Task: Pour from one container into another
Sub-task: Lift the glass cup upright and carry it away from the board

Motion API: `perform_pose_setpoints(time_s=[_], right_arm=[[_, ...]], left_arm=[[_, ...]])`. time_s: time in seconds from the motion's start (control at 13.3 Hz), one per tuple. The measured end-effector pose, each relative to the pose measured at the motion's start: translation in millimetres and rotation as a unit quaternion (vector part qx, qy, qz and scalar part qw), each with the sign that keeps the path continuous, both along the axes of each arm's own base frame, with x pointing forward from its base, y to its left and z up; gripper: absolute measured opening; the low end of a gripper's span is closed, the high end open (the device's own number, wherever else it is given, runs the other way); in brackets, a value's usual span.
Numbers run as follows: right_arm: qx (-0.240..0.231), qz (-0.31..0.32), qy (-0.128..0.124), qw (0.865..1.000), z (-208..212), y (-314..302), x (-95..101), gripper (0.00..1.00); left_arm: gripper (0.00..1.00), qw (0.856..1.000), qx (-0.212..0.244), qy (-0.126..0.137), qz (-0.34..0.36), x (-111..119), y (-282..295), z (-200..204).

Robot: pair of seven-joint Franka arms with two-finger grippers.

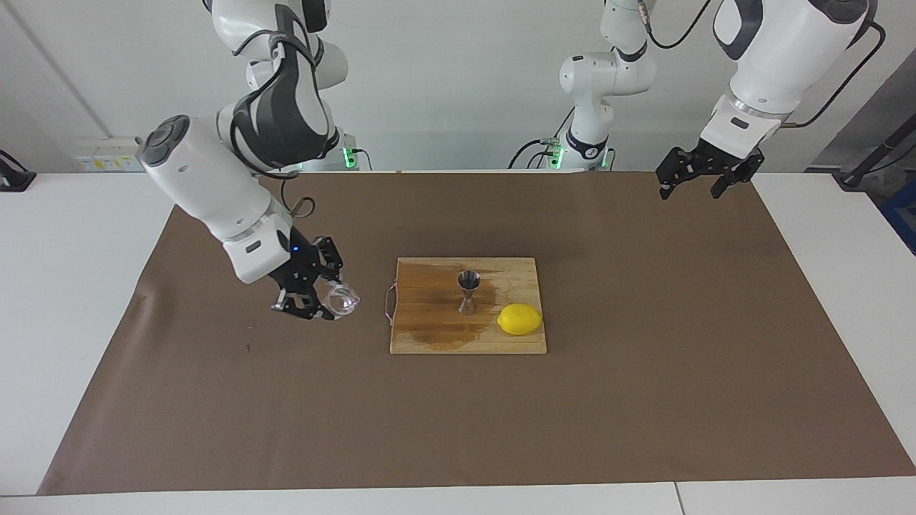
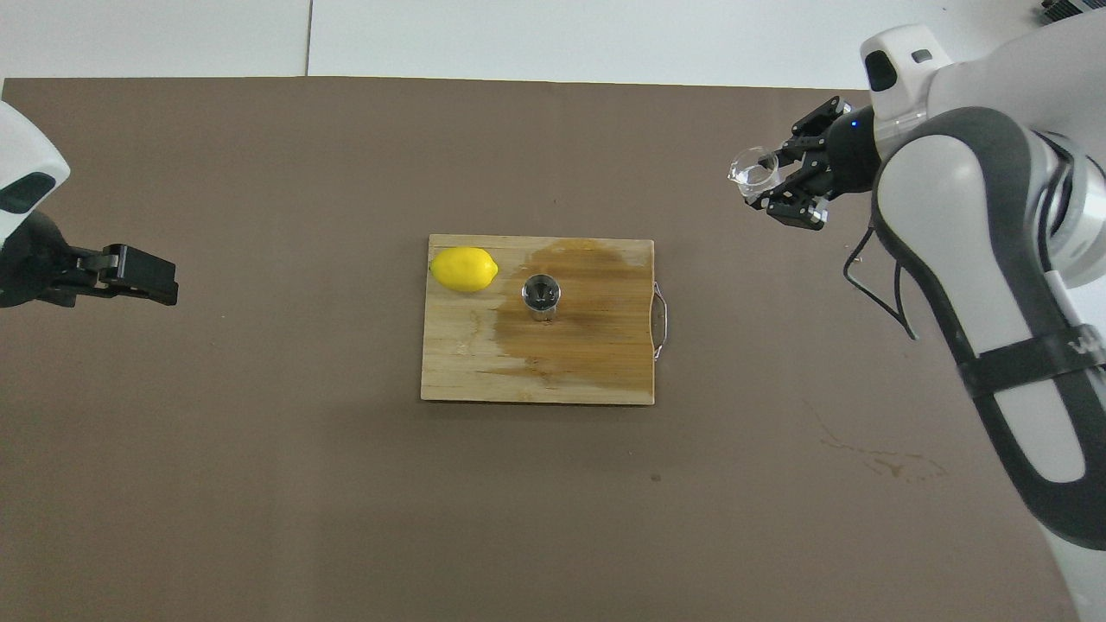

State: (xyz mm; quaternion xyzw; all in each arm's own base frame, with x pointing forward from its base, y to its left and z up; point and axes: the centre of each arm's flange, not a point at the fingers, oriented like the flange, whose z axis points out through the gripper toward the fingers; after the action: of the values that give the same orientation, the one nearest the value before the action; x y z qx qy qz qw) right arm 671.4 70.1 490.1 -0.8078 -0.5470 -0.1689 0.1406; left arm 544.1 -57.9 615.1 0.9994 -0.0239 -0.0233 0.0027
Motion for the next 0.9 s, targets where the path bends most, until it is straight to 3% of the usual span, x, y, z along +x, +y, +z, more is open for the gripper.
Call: perform_pose_setpoints(time_s=[0.38, 0.9], right_arm=[[0.067, 0.014, -0.013, 0.998, -75, -154, -50.5, 0.49], [0.124, -0.021, -0.022, 0.992, -162, -261, -105.1, 0.49]], left_arm=[[1.0, 1.0, 0.0, 0.0, 0.0, 0, 0, 0], [1.0, 1.0, 0.0, 0.0, 0.0, 0, 0, 0]])
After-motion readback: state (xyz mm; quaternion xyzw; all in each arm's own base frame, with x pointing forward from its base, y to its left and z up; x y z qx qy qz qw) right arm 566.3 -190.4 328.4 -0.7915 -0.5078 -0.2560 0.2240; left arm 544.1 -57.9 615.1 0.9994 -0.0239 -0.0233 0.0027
